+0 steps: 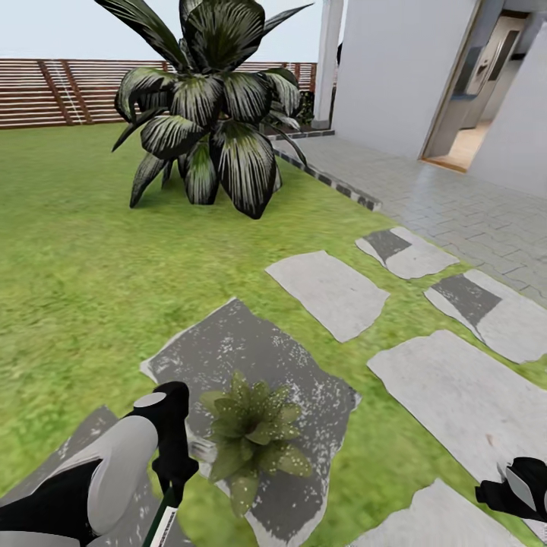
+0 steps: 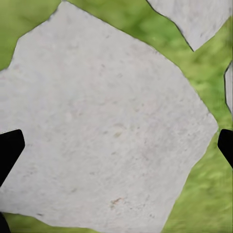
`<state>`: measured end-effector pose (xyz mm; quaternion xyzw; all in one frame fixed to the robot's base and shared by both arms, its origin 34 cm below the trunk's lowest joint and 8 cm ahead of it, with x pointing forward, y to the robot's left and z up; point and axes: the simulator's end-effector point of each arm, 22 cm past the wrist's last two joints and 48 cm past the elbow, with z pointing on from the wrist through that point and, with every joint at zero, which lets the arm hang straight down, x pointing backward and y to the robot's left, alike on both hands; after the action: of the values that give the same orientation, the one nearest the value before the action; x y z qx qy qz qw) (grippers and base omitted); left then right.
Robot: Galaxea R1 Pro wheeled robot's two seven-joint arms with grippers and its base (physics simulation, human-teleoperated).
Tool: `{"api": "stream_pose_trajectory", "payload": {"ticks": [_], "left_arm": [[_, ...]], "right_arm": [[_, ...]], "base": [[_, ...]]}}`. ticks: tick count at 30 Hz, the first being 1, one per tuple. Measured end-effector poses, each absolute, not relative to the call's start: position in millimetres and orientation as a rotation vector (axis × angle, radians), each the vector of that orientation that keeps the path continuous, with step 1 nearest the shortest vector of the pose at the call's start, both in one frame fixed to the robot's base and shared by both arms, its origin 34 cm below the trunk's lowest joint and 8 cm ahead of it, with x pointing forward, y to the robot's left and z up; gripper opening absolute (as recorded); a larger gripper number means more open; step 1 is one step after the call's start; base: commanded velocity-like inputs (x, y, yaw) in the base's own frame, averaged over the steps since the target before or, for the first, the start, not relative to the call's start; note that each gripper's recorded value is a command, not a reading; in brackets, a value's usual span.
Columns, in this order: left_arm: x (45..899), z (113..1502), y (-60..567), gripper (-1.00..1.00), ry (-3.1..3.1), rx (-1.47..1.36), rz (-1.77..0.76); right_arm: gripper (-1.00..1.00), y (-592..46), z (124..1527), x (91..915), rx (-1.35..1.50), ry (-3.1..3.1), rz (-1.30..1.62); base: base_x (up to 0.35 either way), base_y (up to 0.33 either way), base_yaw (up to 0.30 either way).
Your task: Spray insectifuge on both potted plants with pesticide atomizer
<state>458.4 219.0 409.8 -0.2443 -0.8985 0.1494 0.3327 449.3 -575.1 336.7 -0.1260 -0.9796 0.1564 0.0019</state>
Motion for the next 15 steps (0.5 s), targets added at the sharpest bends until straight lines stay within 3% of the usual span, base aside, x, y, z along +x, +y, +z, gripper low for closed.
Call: {"api": "stream_pose_trajectory", "payload": {"ticks": [12,15], "left_arm": [[457.9,407.1,225.2,-1.0,-2.345,-0.627,0.382],[457.2,405.4,227.1,-1.0,-2.342,-0.623,0.38]], "right_arm": [[1.0,-575.3,334.2,447.1,-0.392,-3.066,0.493],[1.0,-575.1,332.6,445.6,-0.39,-3.062,0.493]], "base": [[0.0,0.002,-0.02],[0.0,0.165,0.0]]}}
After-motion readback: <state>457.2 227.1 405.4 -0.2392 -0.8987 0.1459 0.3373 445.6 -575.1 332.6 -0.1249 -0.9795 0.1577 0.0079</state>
